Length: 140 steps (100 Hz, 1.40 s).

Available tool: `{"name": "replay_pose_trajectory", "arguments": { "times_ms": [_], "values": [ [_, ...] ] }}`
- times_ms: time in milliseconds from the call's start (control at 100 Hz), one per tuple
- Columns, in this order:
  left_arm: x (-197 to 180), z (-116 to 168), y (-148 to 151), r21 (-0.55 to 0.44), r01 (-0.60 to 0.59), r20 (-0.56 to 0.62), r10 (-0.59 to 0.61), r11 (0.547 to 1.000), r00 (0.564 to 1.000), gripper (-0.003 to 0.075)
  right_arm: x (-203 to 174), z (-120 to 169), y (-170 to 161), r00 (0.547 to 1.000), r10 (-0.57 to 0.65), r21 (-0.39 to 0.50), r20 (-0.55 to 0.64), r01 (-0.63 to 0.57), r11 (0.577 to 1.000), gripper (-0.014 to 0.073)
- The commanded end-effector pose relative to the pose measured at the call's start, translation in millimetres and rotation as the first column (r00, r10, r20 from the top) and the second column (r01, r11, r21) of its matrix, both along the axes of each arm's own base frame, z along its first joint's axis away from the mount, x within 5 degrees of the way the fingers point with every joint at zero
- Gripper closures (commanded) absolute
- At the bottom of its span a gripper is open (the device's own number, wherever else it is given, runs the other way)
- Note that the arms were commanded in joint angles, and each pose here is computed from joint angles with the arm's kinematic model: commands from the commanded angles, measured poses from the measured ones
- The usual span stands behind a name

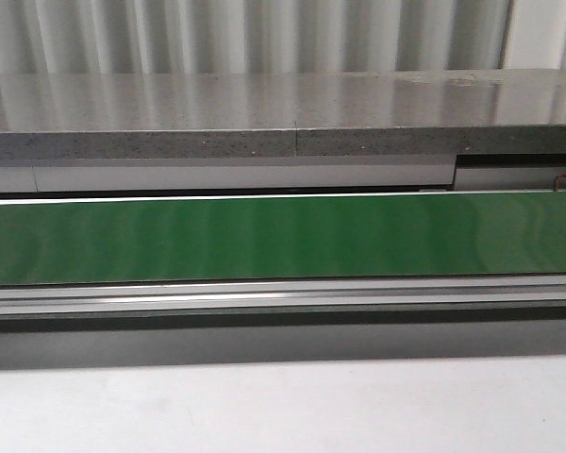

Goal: Move button from right to left

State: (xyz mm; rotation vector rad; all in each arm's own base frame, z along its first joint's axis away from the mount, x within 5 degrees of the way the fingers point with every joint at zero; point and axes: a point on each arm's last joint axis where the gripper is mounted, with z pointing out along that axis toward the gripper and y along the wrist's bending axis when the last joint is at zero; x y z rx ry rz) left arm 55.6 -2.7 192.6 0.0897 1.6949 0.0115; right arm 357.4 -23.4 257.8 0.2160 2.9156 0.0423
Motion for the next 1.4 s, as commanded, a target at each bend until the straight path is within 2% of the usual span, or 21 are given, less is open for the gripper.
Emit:
{"name": "replay_pose_trajectory", "arguments": {
  "times_ms": [0,110,280,330,470,620,720,910,1050,1100,1390],
  "values": [
    [0,-4,0,-0.015,-0.004,0.07,0.005,1.0,0.998,0.0741,2,9,-2,0.999,-0.001,-0.013,0.043,0.002,1.0,0.0376],
    [0,-4,0,-0.015,-0.004,0.07,0.005,1.0,0.998,0.0741,6,1,-2,1.0,-0.002,-0.009,0.026,0.002,1.0,0.0321],
    [0,-4,0,-0.015,-0.004,0.07,0.005,1.0,0.998,0.0741,5,5,-2,0.999,-0.002,-0.01,0.041,0.002,1.0,0.0046],
    [0,-4,0,-0.015,-0.004,0.07,0.005,1.0,0.998,0.0741,5,9,-2,0.998,-0.002,-0.01,0.062,0.003,1.0,0.0002],
    [0,-4,0,-0.015,-0.004,0.07,0.005,1.0,0.998,0.0741,-2,25,2,0.993,0.009,0.008,0.114,-0.01,1.0,0.0003],
    [0,-4,0,-0.015,-0.004,0.07,0.005,1.0,0.998,0.0741,-14,49,18,0.982,0.083,-0.001,0.17,-0.085,0.996,0.0004],
    [0,-4,0,-0.015,-0.004,0.07,0.005,1.0,0.998,0.0741,-25,68,33,0.963,0.148,-0.02,0.226,-0.147,0.989,0.0083],
    [0,-4,0,-0.015,-0.004,0.07,0.005,1.0,0.998,0.0741,-53,103,57,0.917,0.223,-0.038,0.33,-0.224,0.974,0.0455],
    [0,-4,0,-0.015,-0.004,0.07,0.005,1.0,0.998,0.0741,-81,114,67,0.884,0.261,-0.046,0.388,-0.264,0.963,0.0638],
    [0,-4,0,-0.015,-0.004,0.07,0.005,1.0,0.998,0.0741,-92,115,68,0.875,0.269,-0.047,0.401,-0.273,0.961,0.0668],
    [0,-4,0,-0.015,-0.004,0.07,0.005,1.0,0.998,0.0741,-159,109,59,0.82,0.26,-0.059,0.509,-0.268,0.962,0.0661]
  ]
}}
